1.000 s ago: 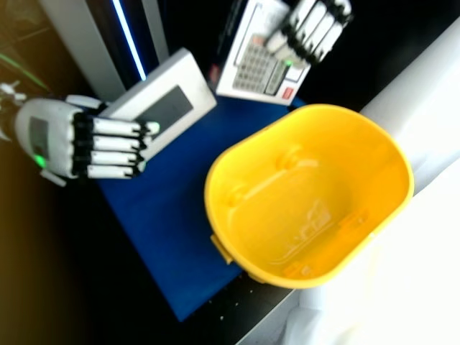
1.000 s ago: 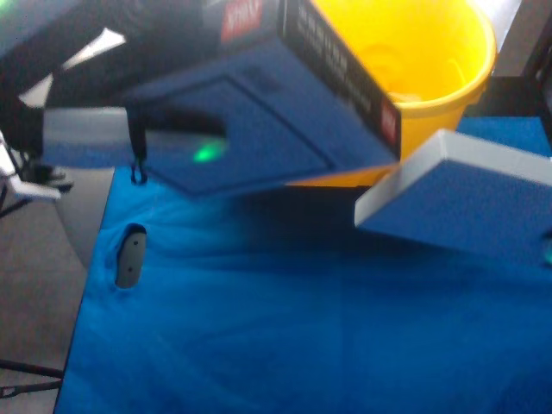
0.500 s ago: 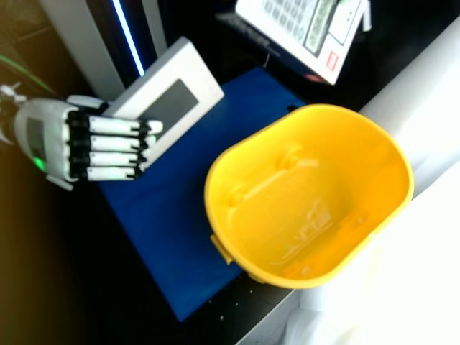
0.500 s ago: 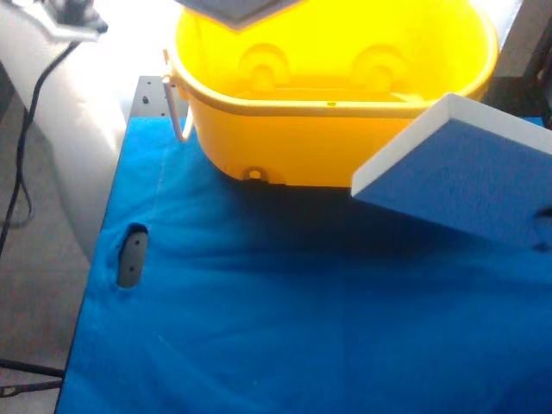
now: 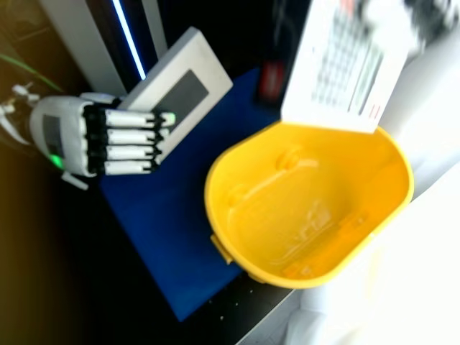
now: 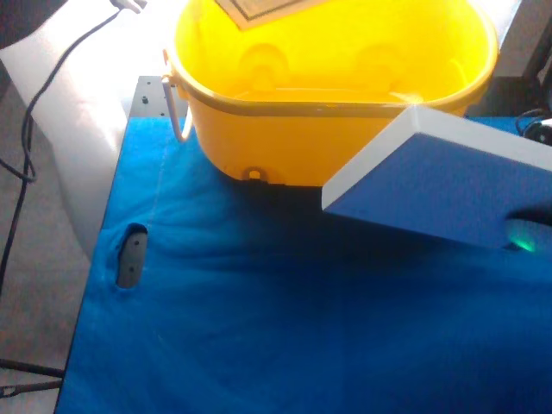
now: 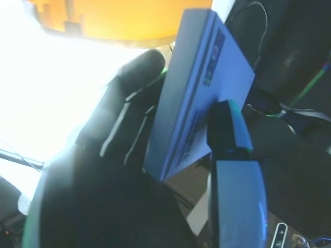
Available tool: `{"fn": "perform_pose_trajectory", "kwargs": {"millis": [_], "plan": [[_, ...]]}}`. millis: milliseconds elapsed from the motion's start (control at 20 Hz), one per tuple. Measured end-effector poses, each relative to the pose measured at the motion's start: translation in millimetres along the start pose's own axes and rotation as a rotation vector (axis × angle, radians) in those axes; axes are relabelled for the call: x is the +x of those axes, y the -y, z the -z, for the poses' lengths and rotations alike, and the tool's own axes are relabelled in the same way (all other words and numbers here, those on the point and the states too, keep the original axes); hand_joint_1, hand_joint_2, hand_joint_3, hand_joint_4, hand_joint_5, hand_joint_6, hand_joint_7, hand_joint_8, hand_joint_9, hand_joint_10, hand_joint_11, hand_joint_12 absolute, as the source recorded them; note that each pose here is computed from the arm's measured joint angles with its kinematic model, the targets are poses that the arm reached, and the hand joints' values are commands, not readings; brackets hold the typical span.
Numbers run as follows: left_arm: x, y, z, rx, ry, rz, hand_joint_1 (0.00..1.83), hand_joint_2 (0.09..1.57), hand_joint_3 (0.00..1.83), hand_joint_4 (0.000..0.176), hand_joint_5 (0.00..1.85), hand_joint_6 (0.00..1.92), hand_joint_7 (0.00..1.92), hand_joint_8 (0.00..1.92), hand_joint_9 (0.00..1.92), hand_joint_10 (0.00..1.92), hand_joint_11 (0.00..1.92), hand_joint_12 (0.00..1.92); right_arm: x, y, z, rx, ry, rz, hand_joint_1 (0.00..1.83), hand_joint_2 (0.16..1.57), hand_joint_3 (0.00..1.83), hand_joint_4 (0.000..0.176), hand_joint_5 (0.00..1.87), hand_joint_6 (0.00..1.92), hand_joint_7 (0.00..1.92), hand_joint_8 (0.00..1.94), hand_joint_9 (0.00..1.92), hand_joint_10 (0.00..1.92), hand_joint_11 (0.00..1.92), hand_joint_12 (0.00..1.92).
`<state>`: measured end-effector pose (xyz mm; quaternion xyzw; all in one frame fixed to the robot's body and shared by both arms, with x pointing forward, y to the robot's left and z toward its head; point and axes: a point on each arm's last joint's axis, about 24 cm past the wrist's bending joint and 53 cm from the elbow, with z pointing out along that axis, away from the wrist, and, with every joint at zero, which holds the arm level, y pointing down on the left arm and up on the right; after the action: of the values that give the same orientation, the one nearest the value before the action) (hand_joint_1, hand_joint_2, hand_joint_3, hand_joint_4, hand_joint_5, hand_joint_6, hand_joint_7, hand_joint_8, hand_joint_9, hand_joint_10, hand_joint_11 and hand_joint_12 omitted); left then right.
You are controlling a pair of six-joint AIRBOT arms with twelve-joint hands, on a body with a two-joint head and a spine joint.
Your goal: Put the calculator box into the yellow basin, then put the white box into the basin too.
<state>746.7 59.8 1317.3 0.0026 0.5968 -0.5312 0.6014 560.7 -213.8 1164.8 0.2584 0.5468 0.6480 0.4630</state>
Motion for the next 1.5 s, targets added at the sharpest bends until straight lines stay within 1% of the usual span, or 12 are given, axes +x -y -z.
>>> {"fn": "perform_pose_trajectory", "kwargs": {"millis": [400, 450, 600, 650, 700, 750, 800, 900, 950, 1050, 1300, 1500], "plan": [[51.8, -55.1, -31, -0.201, -0.133, -0.055, 1.35, 1.21, 0.00, 0.000, 0.70, 1.28, 0.80, 1.26, 0.77, 1.48, 0.54, 1.64, 4, -1.1, -3, -0.008, -0.015, -0.002, 1.37, 1.13, 0.00, 0.000, 0.91, 1.14, 0.92, 1.04, 0.87, 1.24, 0.74, 1.34], [57.4, -63.5, -30, -0.222, -0.149, -0.072, 1.34, 1.22, 0.00, 0.000, 0.72, 1.30, 0.83, 1.26, 0.68, 1.52, 0.20, 1.75, 4, -1.3, -3, -0.009, -0.017, -0.002, 1.37, 1.13, 0.00, 0.000, 0.92, 1.13, 0.91, 1.05, 0.86, 1.24, 0.72, 1.35], [76.0, -94.7, -22, -0.317, -0.202, -0.066, 1.32, 1.24, 0.00, 0.000, 0.69, 1.34, 0.75, 1.36, 0.67, 1.58, 0.39, 1.74, 5, -2.4, -5, -0.013, -0.018, -0.004, 1.36, 1.15, 0.00, 0.000, 0.90, 1.18, 0.86, 1.11, 0.82, 1.27, 0.70, 1.35], [78.3, -99.4, -21, -0.331, -0.208, -0.066, 1.18, 1.26, 0.00, 0.000, 0.63, 1.40, 0.76, 1.43, 0.54, 1.37, 0.31, 1.78, 5, -2.4, -5, -0.013, -0.018, -0.003, 1.36, 1.15, 0.00, 0.000, 0.90, 1.18, 0.86, 1.11, 0.83, 1.25, 0.72, 1.32], [81.0, -102.2, -20, -0.343, -0.216, -0.060, 1.08, 1.27, 0.00, 0.000, 0.66, 1.43, 0.56, 1.08, 0.43, 1.22, 0.25, 1.75, 4, -3.8, -6, -0.020, -0.019, -0.001, 1.36, 1.15, 0.00, 0.000, 0.90, 1.19, 0.86, 1.12, 0.82, 1.26, 0.71, 1.31], [81.2, -102.5, -19, -0.345, -0.217, -0.059, 1.08, 1.27, 0.00, 0.000, 0.66, 1.43, 0.56, 1.08, 0.43, 1.22, 0.25, 1.75, 4, -5.1, -7, -0.025, -0.020, -0.001, 1.36, 1.15, 0.00, 0.000, 0.90, 1.19, 0.86, 1.12, 0.82, 1.26, 0.71, 1.31], [80.5, -101.8, -20, -0.342, -0.212, -0.054, 0.95, 1.15, 0.00, 0.000, 0.38, 0.64, 0.37, 0.68, 0.22, 1.06, 0.03, 1.78, 5, -6.3, -8, -0.030, -0.021, 0.000, 1.35, 1.16, 0.00, 0.000, 0.90, 1.20, 0.84, 1.14, 0.81, 1.27, 0.69, 1.33], [78.8, -100.2, -21, -0.336, -0.203, -0.042, 0.81, 1.11, 0.00, 0.076, 0.29, 0.31, 0.23, 0.39, 0.02, 0.94, 0.00, 1.72, 7, -9.1, -10, -0.040, -0.029, -0.001, 1.22, 1.14, 0.00, 0.000, 0.95, 1.13, 0.90, 1.07, 0.85, 0.94, 0.71, 1.29], [78.0, -99.4, -20, -0.334, -0.199, -0.035, 0.81, 1.11, 0.00, 0.076, 0.29, 0.31, 0.23, 0.39, 0.02, 0.94, 0.00, 1.72, 7, -10.6, -11, -0.045, -0.032, -0.001, 1.22, 1.14, 0.00, 0.000, 0.95, 1.13, 0.90, 1.07, 0.85, 0.94, 0.71, 1.29], [68.7, -98.1, -19, -0.323, -0.173, -0.021, 0.71, 1.09, 0.00, 0.128, 0.26, 0.07, 0.16, 0.06, 0.00, 0.41, 0.00, 1.15, 7, -13.7, -12, -0.054, -0.038, 0.003, 1.34, 1.13, 0.00, 0.000, 0.93, 1.11, 0.91, 1.06, 0.89, 1.12, 0.75, 1.25], [47.8, -90.1, -13, -0.288, -0.115, 0.016, 0.72, 1.09, 0.00, 0.098, 0.27, 0.01, 0.18, 0.00, 0.02, 0.23, 0.00, 0.67, 8, -22.1, -15, -0.082, -0.045, 0.006, 1.37, 1.13, 0.00, 0.000, 0.90, 1.10, 0.91, 1.10, 0.89, 1.19, 0.77, 1.11], [27.5, -72.0, -4, -0.224, -0.060, 0.036, 0.68, 1.08, 0.00, 0.115, 0.30, 0.01, 0.19, 0.00, 0.04, 0.21, 0.00, 0.82, 10, -27.3, -17, -0.095, -0.053, 0.006, 1.37, 1.13, 0.00, 0.000, 0.90, 1.09, 0.91, 1.10, 0.89, 1.19, 0.80, 1.12]]}}
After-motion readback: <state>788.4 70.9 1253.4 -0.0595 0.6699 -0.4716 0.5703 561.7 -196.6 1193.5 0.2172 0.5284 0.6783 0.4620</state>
